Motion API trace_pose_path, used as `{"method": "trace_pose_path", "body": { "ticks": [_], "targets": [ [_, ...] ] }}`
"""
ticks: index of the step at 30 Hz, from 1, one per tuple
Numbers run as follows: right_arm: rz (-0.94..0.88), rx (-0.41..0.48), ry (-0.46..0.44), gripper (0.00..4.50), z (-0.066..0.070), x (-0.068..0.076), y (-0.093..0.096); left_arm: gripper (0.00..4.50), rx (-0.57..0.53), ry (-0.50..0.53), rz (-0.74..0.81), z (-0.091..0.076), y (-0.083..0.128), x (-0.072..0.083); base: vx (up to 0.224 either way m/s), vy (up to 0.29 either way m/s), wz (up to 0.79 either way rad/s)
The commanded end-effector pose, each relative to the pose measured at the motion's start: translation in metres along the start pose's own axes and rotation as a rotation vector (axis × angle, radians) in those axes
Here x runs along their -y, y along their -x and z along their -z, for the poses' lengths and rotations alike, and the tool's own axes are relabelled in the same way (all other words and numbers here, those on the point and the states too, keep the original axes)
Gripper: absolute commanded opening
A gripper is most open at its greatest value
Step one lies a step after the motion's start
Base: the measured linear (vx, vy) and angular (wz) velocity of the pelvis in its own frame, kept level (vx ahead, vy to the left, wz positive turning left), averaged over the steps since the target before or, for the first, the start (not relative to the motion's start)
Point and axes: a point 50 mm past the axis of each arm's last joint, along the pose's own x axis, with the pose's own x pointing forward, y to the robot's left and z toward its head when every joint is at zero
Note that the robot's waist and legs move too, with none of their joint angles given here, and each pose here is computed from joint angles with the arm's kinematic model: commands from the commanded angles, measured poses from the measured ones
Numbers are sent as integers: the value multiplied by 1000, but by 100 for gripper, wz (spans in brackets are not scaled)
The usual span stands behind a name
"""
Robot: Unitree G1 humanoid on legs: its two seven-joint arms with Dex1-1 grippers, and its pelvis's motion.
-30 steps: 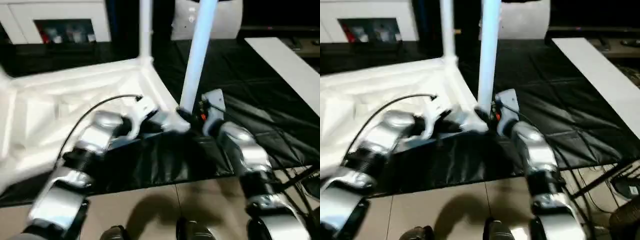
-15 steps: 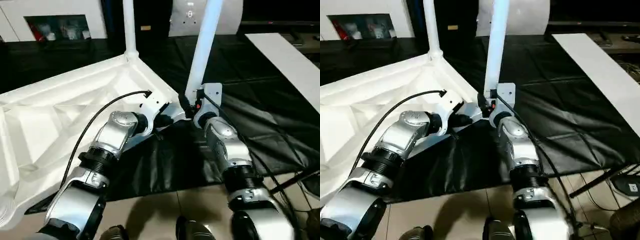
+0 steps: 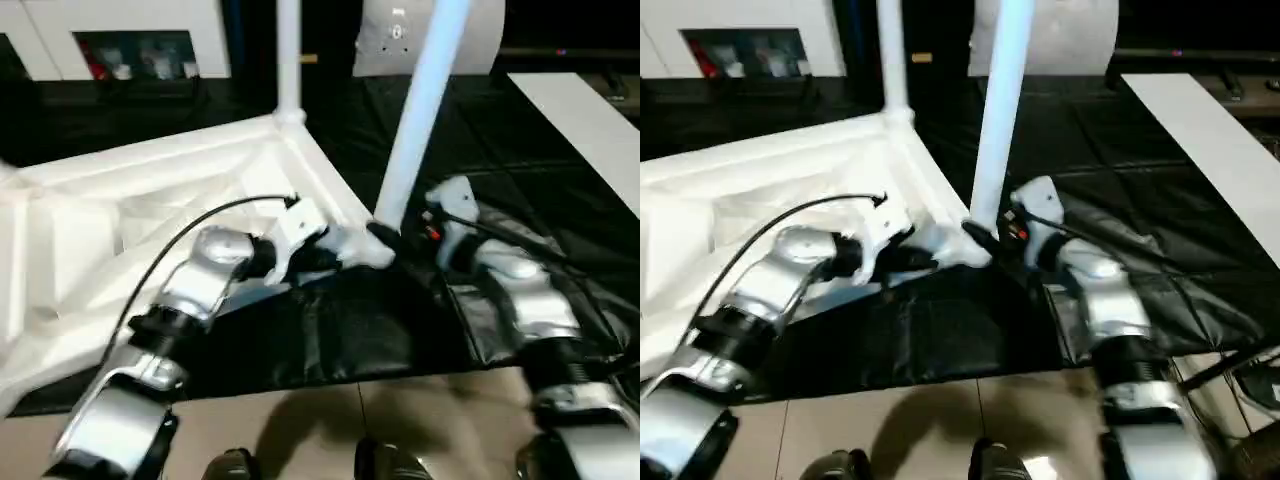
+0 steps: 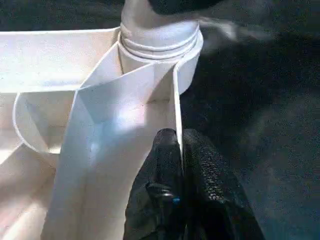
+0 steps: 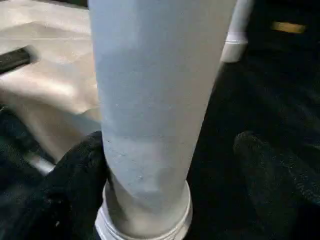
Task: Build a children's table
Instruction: Rotate leg to tighten
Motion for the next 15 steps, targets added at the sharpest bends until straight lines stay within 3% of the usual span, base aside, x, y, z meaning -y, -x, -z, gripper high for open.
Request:
{"method": "trace_pose_path", "body": {
  "ticks": [1,5,15],
  "targets": [
    [-107,-6,23,410,-5,2,12,0,-16,-64,106,2,4,6,0,0,0],
    [-307,-27,34,394,-5,-4,22,0,-39,-107,208,8,14,9,0,0,0],
    [-505,-83,17,315,-5,-8,26,0,-77,-165,346,10,23,14,0,0,0]
  ]
}}
